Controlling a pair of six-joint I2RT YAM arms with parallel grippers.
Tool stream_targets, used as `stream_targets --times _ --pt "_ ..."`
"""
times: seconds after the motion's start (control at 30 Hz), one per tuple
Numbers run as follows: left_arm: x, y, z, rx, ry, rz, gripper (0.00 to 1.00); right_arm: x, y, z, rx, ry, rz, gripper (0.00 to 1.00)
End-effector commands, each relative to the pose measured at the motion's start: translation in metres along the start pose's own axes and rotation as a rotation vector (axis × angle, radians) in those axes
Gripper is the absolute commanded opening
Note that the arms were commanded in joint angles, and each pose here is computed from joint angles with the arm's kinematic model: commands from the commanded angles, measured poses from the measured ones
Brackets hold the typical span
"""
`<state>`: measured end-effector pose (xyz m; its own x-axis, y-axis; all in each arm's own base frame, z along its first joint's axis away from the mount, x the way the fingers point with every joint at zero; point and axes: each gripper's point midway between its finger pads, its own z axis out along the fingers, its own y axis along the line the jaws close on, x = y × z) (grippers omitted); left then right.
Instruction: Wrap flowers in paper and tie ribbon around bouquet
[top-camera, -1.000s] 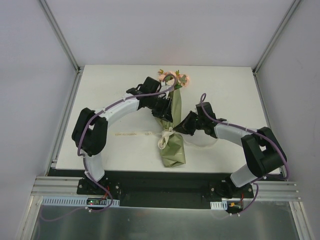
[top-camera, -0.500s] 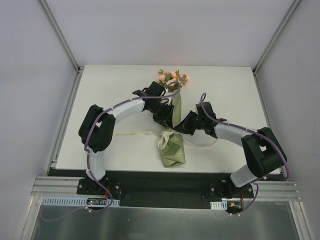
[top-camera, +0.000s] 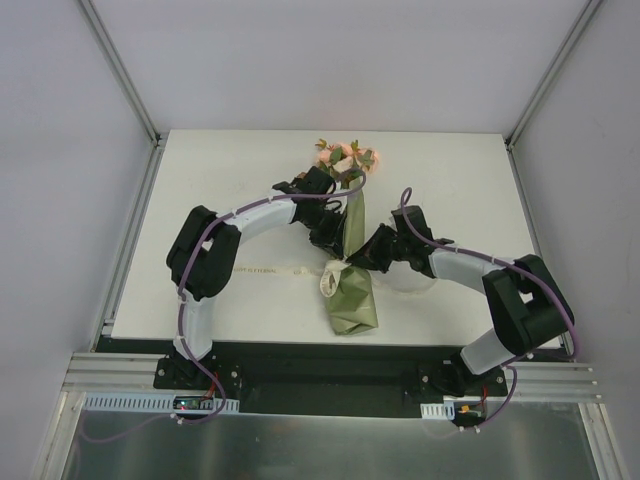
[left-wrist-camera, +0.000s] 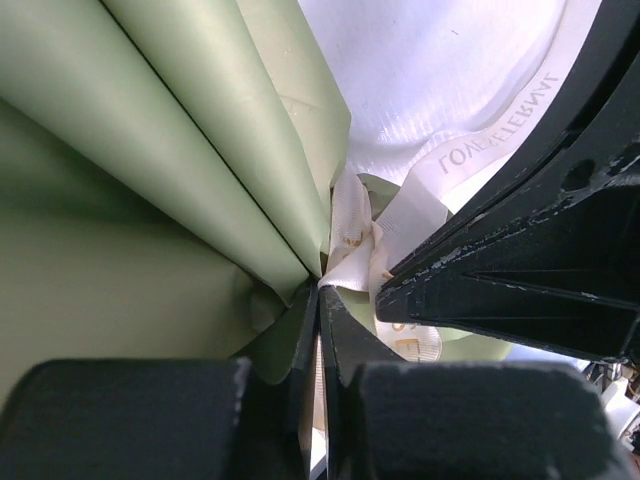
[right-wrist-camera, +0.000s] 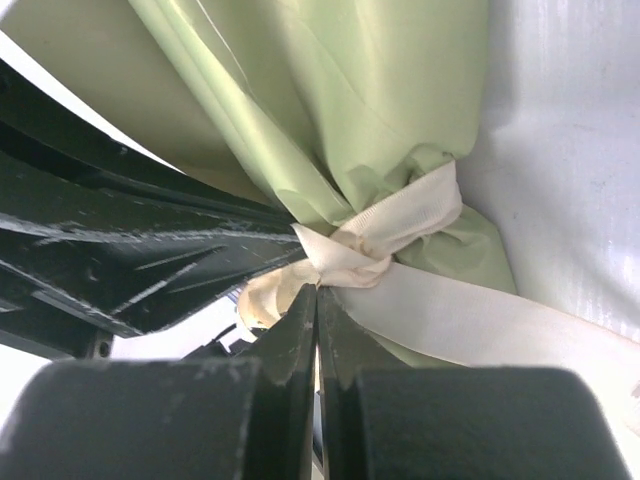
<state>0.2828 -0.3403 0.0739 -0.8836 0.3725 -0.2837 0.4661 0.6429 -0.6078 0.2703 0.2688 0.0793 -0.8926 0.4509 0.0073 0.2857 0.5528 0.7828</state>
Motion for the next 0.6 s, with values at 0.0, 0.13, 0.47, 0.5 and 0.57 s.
stream_targets --times 0.0,0.13,0.47,0.5,0.57 --pt "-0.021 -0.018 -0.019 -0.002 -0.095 0.065 0.00 0.004 0.006 -0.011 -0.037 -0.006 -0.088 0.01" --pt "-0.020 -0.023 -0.028 0.005 -0.150 0.071 0.00 0.006 -0.002 -0.021 0.014 -0.012 -0.196 0.00" --pt "-0.019 -0.030 -0.034 0.084 -0.288 0.105 0.00 0.010 -0.014 -0.035 0.124 0.103 -0.520 0.21" --pt "-0.019 -0.032 -0.034 0.091 -0.293 0.108 0.00 0.003 -0.008 -0.037 0.126 0.093 -0.571 0.22" --pt "-0.019 -0.033 -0.034 0.107 -0.306 0.115 0.00 -0.002 -0.014 -0.040 0.181 0.089 -0.602 0.31"
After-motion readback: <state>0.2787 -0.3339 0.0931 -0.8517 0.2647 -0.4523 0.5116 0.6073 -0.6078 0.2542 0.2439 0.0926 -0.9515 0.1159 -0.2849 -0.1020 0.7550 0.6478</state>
